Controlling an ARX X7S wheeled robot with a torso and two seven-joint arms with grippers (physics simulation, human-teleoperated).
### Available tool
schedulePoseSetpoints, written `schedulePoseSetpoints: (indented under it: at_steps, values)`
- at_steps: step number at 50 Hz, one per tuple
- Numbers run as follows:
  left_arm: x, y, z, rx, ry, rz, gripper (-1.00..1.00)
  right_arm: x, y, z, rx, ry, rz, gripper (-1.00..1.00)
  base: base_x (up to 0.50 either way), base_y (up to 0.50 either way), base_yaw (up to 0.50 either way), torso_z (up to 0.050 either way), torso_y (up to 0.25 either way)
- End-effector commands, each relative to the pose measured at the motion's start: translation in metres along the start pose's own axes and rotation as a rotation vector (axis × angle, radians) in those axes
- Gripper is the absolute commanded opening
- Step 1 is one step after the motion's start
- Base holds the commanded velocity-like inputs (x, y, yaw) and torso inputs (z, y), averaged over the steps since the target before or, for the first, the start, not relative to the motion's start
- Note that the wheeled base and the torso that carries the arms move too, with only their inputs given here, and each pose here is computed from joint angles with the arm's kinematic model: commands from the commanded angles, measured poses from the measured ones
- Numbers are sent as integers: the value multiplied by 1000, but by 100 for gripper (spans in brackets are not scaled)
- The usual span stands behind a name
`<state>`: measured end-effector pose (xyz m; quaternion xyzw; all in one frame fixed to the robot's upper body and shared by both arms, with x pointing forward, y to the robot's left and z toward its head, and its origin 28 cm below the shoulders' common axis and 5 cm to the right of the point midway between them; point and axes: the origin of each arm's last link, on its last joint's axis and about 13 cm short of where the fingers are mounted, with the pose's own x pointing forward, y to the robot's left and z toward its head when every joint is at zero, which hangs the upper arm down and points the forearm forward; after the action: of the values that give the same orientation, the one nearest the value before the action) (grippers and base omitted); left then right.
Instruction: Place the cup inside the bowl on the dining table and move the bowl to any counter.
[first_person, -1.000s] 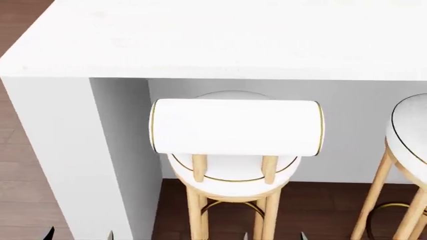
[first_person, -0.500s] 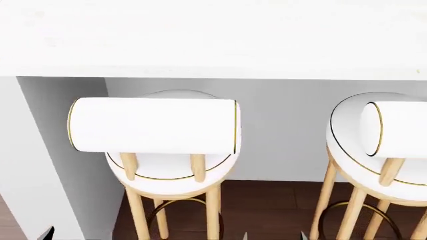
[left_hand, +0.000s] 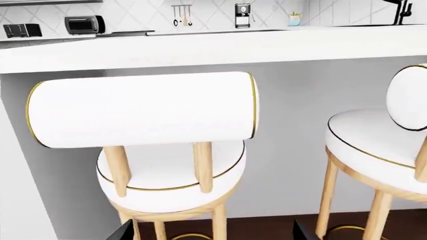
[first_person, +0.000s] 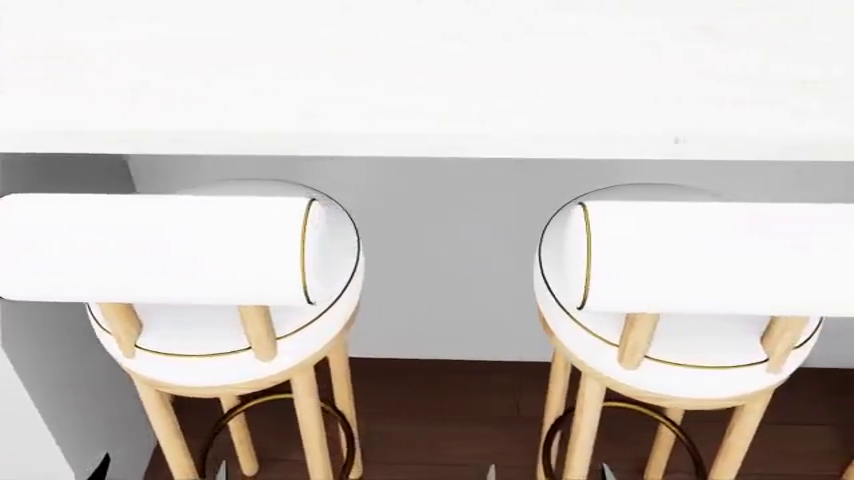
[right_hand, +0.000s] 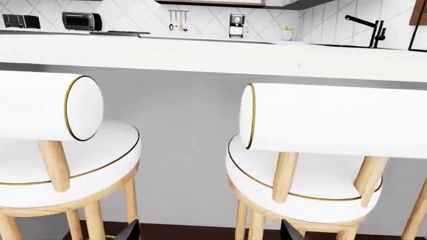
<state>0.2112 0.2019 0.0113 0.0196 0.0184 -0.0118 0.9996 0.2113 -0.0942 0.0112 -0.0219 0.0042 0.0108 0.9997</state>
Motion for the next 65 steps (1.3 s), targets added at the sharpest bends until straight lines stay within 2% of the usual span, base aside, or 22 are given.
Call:
schedulePoseSetpoints:
  at_steps: [1, 21, 37, 65]
  values:
    - [0, 0, 0, 0, 0, -1, 100, 0, 0, 0, -2, 2, 0, 100, -1, -500, 0, 0, 0]
    - [0, 0, 0, 1, 0, -2, 100, 0, -1, 0, -7, 0, -6, 100, 19, -498, 0, 0, 0]
    - [0, 0, 0, 0, 1, -2, 100, -1, -1, 0, 0, -4, -5, 100, 220, -500, 0, 0, 0]
    - [0, 0, 0, -1, 1, -4, 100, 0, 0, -1, 2, 10, -8, 100, 0, -481, 0, 0, 0]
